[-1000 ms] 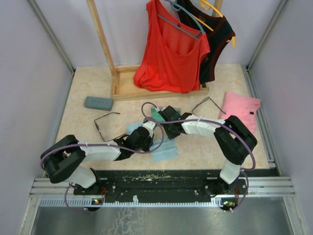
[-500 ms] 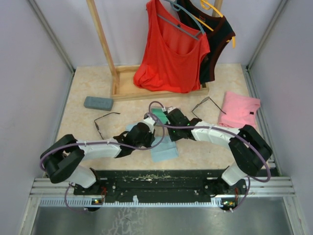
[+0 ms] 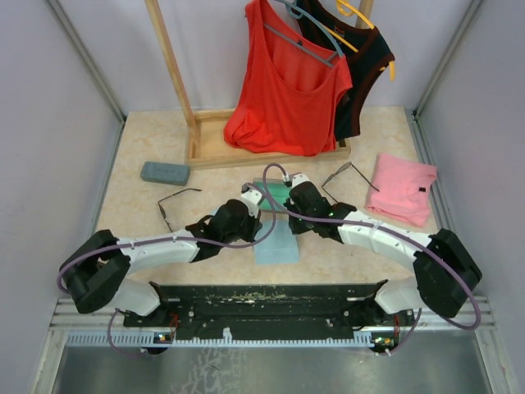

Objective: Organize the sunglasses
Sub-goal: Fold the glasses cleaning cloth at the center of the board.

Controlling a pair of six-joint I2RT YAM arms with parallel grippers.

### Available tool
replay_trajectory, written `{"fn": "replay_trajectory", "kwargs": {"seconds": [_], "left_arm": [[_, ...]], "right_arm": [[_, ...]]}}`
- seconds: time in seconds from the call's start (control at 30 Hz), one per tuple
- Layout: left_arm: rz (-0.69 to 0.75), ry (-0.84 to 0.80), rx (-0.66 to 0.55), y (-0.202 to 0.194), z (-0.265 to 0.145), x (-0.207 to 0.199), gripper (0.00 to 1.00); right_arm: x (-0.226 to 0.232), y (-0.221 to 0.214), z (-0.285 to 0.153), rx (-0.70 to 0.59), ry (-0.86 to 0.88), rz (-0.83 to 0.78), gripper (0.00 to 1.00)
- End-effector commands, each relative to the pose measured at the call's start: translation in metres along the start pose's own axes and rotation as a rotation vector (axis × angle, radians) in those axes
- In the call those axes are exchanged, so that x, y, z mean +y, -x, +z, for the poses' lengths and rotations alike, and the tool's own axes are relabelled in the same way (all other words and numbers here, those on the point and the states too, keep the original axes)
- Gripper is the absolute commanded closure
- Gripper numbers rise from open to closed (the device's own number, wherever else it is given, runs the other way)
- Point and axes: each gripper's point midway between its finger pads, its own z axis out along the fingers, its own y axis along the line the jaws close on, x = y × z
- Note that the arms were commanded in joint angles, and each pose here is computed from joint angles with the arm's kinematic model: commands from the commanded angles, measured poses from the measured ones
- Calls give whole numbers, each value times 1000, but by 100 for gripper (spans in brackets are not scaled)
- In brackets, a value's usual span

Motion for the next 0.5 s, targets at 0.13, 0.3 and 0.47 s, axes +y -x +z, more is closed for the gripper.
{"fn": "replay_trajectory", "kwargs": {"seconds": [0.13, 0.3, 0.47], "left_arm": [[30, -61, -40, 23, -19, -10, 100], [28, -123, -13, 19, -31, -20, 100], [35, -163, -12, 18, -44, -31, 100]], "right_arm": [[2, 3, -31, -55, 20, 42, 100], [11, -2, -48, -60, 52, 48, 100], [23, -2, -62, -77, 90, 56, 100]]}}
